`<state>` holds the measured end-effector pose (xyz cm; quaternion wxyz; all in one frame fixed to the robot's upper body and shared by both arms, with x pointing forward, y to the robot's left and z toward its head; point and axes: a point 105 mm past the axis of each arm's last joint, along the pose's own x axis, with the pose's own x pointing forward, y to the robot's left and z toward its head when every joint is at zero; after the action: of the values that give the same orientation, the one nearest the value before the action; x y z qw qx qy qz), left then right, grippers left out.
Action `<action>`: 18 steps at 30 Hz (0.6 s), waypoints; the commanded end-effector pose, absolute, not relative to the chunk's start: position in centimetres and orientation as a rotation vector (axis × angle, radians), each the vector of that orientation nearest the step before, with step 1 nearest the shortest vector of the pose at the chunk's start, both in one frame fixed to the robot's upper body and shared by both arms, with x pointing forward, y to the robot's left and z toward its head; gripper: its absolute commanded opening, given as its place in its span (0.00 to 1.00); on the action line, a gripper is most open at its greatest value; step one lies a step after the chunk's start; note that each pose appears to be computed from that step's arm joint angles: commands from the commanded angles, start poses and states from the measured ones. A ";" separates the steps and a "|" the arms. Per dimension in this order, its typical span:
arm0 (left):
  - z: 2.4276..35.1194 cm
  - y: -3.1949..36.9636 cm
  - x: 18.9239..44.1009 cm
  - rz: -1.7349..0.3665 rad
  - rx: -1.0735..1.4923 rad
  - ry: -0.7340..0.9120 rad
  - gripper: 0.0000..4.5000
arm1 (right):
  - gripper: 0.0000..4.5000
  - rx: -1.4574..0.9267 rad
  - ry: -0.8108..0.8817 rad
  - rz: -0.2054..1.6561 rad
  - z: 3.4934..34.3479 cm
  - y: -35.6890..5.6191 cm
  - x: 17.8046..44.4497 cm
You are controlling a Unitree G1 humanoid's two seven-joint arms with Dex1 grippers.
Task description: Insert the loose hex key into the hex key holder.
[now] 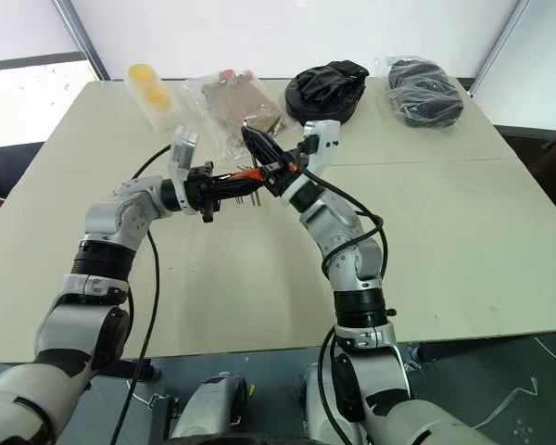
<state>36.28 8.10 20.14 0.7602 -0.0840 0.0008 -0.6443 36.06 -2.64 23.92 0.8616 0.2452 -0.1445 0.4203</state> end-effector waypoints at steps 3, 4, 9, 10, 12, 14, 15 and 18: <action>22.4 8.6 36.2 -1.395 -0.183 -0.099 0.00 | 0.01 0.516 -0.342 0.873 24.6 -3.1 36.0; 22.4 8.6 36.3 -1.386 -0.188 -0.104 0.00 | 0.01 0.516 -0.341 0.873 24.6 -3.1 36.0; 22.4 8.8 36.6 -1.365 -0.205 -0.109 0.00 | 0.01 0.515 -0.349 0.863 24.7 -3.4 36.0; 22.4 8.8 36.7 -1.363 -0.206 -0.110 0.00 | 0.01 0.514 -0.351 0.861 24.7 -3.5 36.1; 22.4 8.8 36.7 -1.361 -0.208 -0.113 0.00 | 0.01 0.505 -0.351 0.860 24.7 -3.7 36.1; 22.6 8.8 36.7 -1.359 -0.211 -0.118 0.00 | 0.01 0.492 -0.346 0.865 24.7 -3.8 36.1; 22.6 8.8 36.7 -1.359 -0.210 -0.121 0.00 | 0.01 0.484 -0.342 0.870 24.6 -3.8 36.1; 22.8 8.8 36.8 -1.358 -0.207 -0.128 0.00 | 0.01 0.464 -0.324 0.898 24.4 -3.7 35.9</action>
<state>36.90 8.36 19.99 0.7753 -0.0988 -0.0005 -0.6238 36.13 -3.56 24.05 0.8637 0.2298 -0.1512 0.4222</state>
